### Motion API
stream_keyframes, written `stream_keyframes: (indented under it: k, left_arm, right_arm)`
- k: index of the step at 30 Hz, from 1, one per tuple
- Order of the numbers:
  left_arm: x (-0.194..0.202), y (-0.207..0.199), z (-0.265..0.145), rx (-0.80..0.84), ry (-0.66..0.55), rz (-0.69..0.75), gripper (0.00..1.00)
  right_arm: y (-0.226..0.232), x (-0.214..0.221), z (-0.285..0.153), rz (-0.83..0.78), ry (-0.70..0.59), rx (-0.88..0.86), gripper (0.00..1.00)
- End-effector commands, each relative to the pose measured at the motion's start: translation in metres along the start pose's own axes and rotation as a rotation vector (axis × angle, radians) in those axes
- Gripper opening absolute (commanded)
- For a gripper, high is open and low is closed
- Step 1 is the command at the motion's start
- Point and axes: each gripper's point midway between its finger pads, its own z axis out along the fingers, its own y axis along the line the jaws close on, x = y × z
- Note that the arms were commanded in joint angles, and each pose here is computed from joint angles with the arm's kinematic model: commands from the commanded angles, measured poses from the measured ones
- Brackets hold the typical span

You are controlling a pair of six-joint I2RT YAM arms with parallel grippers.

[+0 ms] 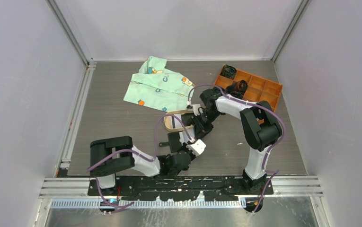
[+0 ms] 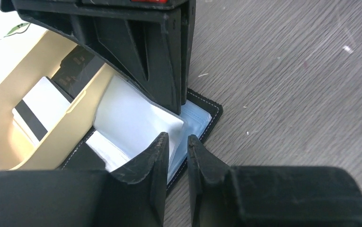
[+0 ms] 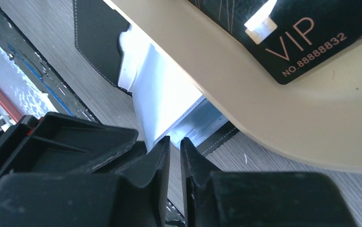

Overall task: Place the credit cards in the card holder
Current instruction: Turn over the card slot in the card holder.

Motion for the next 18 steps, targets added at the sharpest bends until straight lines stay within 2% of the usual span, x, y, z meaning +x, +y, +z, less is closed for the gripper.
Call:
stream_keyframes:
  k: [1, 7, 10, 18]
  left_arm:
    - [-0.04, 0.005, -0.013, 0.017, -0.092, -0.154, 0.23]
    - [-0.045, 0.015, -0.036, 0.044, -0.084, -0.256, 0.33]
    - [-0.032, 0.026, -0.05, 0.027, -0.026, -0.303, 0.38]
    - [0.028, 0.072, -0.074, -0.098, 0.199, -0.473, 0.36]
  right_arm:
    - [0.014, -0.019, -0.006, -0.021, -0.057, -0.044, 0.2]
    - [0.011, -0.022, -0.003, -0.009, -0.06, -0.036, 0.2]
    - [0.012, -0.025, -0.004, -0.005, -0.072, -0.037, 0.2]
    - [0.028, -0.033, 0.003, -0.037, -0.092, -0.062, 0.2]
